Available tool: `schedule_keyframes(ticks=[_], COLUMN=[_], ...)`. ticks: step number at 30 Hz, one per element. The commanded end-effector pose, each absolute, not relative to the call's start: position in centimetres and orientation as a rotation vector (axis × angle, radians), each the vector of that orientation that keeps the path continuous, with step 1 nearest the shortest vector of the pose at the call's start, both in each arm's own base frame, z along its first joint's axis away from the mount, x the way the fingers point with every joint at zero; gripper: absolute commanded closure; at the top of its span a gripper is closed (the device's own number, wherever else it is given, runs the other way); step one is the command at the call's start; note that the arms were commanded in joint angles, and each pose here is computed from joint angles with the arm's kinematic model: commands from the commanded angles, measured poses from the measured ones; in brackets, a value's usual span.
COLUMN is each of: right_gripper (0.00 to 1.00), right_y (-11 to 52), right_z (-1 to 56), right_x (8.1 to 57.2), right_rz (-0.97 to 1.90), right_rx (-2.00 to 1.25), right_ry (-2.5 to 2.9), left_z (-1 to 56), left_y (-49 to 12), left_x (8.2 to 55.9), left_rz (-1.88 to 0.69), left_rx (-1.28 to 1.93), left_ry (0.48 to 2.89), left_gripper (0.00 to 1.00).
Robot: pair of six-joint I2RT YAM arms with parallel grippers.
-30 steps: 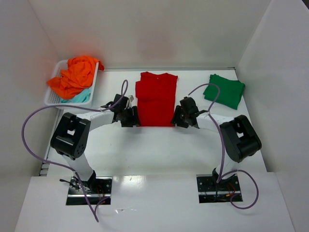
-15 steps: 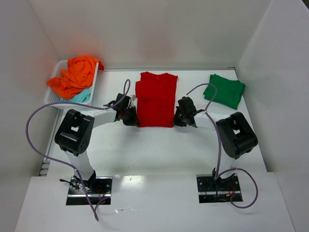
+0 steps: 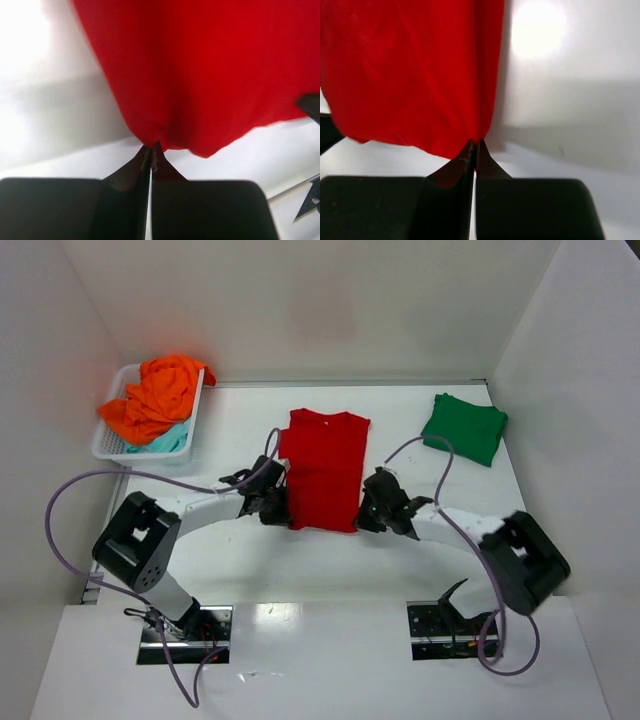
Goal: Fold and stack the t-shirts
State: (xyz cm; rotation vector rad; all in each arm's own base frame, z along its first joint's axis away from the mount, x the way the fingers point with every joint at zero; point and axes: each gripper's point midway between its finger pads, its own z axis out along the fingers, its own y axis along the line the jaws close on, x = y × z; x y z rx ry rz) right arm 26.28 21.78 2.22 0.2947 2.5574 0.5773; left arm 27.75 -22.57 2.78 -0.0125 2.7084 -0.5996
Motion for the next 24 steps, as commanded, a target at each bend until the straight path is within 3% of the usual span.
schedule_keyframes(ticks=[1, 7, 15, 24], right_gripper=[1.00, 1.00, 1.00, 1.00], right_y=[19.8, 18.0, 16.8, 18.7], right_z=[4.2, 7.6, 7.7, 13.8], right_x=[23.9, 20.4, 16.2, 18.6], right_rz=[0.554, 0.671, 0.750, 0.851], right_rx=[0.374, 0.446, 0.476, 0.450], right_ry=[2.520, 2.451, 2.492, 2.351], left_z=[4.0, 7.4, 12.0, 16.3], left_y=[-21.4, -21.3, -21.1, -19.5], left_x=[25.5, 20.5, 14.9, 16.7], left_rz=[-0.533, -0.546, -0.693, -0.629], left_rx=[-0.121, -0.183, -0.236, -0.258], left_ry=[2.724, 2.704, 2.668, 2.514], left_gripper=[1.00, 1.00, 1.00, 1.00])
